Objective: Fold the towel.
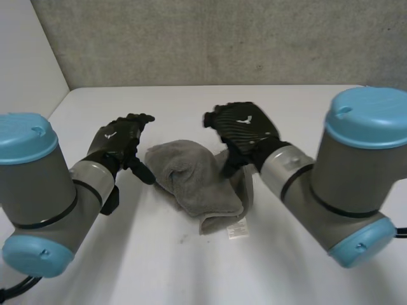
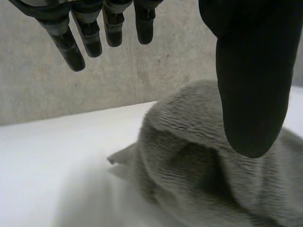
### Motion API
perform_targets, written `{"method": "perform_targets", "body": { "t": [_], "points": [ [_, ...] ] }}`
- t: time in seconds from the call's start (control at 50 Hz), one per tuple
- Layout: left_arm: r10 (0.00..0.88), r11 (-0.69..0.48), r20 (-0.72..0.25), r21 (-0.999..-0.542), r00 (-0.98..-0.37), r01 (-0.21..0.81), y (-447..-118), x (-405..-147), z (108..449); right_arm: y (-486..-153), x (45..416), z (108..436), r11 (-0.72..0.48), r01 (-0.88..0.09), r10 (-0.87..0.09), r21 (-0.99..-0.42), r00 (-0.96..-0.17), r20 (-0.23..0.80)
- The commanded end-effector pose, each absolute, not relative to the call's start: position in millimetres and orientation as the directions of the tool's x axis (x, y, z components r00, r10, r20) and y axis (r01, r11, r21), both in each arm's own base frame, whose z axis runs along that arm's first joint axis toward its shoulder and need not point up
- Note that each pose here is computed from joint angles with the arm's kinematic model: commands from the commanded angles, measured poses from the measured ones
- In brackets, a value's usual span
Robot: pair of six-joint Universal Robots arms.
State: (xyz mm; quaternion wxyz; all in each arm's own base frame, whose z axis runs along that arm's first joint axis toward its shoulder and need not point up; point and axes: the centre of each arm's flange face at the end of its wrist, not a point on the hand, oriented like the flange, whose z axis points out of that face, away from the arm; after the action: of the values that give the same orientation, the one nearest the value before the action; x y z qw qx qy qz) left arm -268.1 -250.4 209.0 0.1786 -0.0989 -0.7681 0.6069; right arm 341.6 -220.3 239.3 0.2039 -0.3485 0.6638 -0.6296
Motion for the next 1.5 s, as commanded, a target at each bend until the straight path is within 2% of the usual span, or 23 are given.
{"method": "perform_targets", "body": {
  "t": [0.02,0.16,0.26,0.4,0.5,0.72,0.82,0.86,0.88,0.9,0.92,0.94,0.96,0.98,1.0,1.02,1.08,1.18,1.24,1.34,1.38,1.46,1.5],
  "points": [
    [0.412,0.135,-0.138,-0.968,-0.901,0.21,-277.8,-271.3,192.5,-244.5,312.1,233.9,0.107,-0.161,-0.633,-0.981,-0.772,0.057],
    [0.394,0.134,-0.189,-0.956,-0.899,0.26,-302.0,-266.6,182.0,-262.3,318.4,204.7,0.273,-0.151,-0.659,-0.95,-0.749,-0.071],
    [0.441,0.166,-0.173,-0.949,-0.881,0.269,-313.8,-267.5,170.1,-270.6,327.0,187.8,0.342,-0.136,-0.663,-0.93,-0.736,-0.137],
    [0.572,0.227,-0.097,-0.936,-0.814,0.271,-324.5,-275.1,147.9,-278.3,338.8,169.7,0.398,-0.103,-0.65,-0.912,-0.733,-0.201],
    [0.616,0.238,-0.068,-0.933,-0.785,0.268,-328.8,-281.4,136.4,-280.0,348.1,157.0,0.45,-0.069,-0.637,-0.89,-0.724,-0.265],
    [0.617,0.211,-0.073,-0.944,-0.783,0.254,-341.9,-287.2,137.6,-282.2,361.3,154.4,0.469,-0.042,-0.664,-0.882,-0.675,-0.32],
    [0.584,0.121,-0.116,-0.966,-0.803,0.227,-358.6,-290.0,164.3,-296.2,367.2,177.7,0.381,-0.008,-0.68,-0.925,-0.679,-0.274],
    [0.556,0.078,-0.141,-0.972,-0.819,0.22,-365.4,-289.7,178.6,-314.1,372.4,213.1,0.215,0.013,-0.696,-0.977,-0.699,-0.163],
    [0.514,0.022,-0.167,-0.978,-0.842,0.208,-372.4,-288.4,198.6,-314.2,372.4,213.3,0.214,0.013,-0.696,-0.977,-0.699,-0.162],
    [0.513,0.022,-0.168,-0.978,-0.842,0.208,-372.5,-288.3,198.8,-323.2,374.0,236.6,0.081,0.004,-0.685,-0.997,-0.726,-0.059],
    [0.462,-0.051,-0.189,-0.981,-0.866,0.187,-379.3,-286.6,224.8,-330.9,372.7,261.4,-0.073,-0.029,-0.643,-0.997,-0.763,0.069],
    [0.419,-0.127,-0.2,-0.979,-0.886,0.161,-382.3,-285.3,251.6,-330.9,372.7,261.7,-0.074,-0.029,-0.643,-0.997,-0.763,0.07],
    [0.419,-0.128,-0.2,-0.979,-0.886,0.161,-382.3,-285.3,251.9,-335.4,370.8,287.0,-0.229,-0.077,-0.575,-0.97,-0.794,0.199],
    [0.382,-0.2,-0.204,-0.97,-0.902,0.135,-382.6,-283.6,276.7,-335.7,368.5,311.0,-0.361,-0.118,-0.493,-0.925,-0.818,0.297],
    [0.36,-0.262,-0.204,-0.959,-0.91,0.111,-380.0,-282.9,297.2,-335.7,368.5,311.3,-0.362,-0.118,-0.493,-0.925,-0.818,0.298],
    [0.36,-0.262,-0.204,-0.959,-0.91,0.111,-380.0,-282.9,297.4,-333.6,366.9,330.2,-0.463,-0.144,-0.423,-0.874,-0.831,0.361],
    [0.35,-0.355,-0.203,-0.932,-0.914,0.071,-367.1,-285.1,326.6,-324.8,364.6,346.5,-0.55,-0.112,-0.387,-0.827,-0.844,0.372],
    [0.377,-0.352,-0.208,-0.933,-0.903,0.068,-343.4,-288.8,320.1,-308.6,359.0,332.4,-0.567,-0.11,-0.411,-0.817,-0.821,0.396],
    [0.405,-0.293,-0.205,-0.952,-0.891,0.086,-329.7,-293.0,294.9,-300.5,357.0,315.3,-0.546,-0.133,-0.434,-0.827,-0.799,0.415],
    [0.449,-0.139,-0.203,-0.978,-0.87,0.156,-306.8,-287.8,237.8,-280.0,347.0,247.7,-0.396,-0.286,-0.514,-0.872,-0.718,0.469],
    [0.459,-0.069,-0.222,-0.974,-0.86,0.215,-293.7,-281.0,211.8,-276.3,344.0,235.0,-0.351,-0.312,-0.537,-0.883,-0.705,0.463],
    [0.475,-0.052,-0.266,-0.96,-0.839,0.275,-280.2,-277.3,198.8,-272.1,338.7,217.0,-0.268,-0.352,-0.573,-0.897,-0.69,0.442],
    [0.476,-0.064,-0.291,-0.953,-0.83,0.297,-274.3,-275.8,199.4,-271.1,334.0,211.9,-0.178,-0.335,-0.605,-0.925,-0.704,0.371]
  ]
}}
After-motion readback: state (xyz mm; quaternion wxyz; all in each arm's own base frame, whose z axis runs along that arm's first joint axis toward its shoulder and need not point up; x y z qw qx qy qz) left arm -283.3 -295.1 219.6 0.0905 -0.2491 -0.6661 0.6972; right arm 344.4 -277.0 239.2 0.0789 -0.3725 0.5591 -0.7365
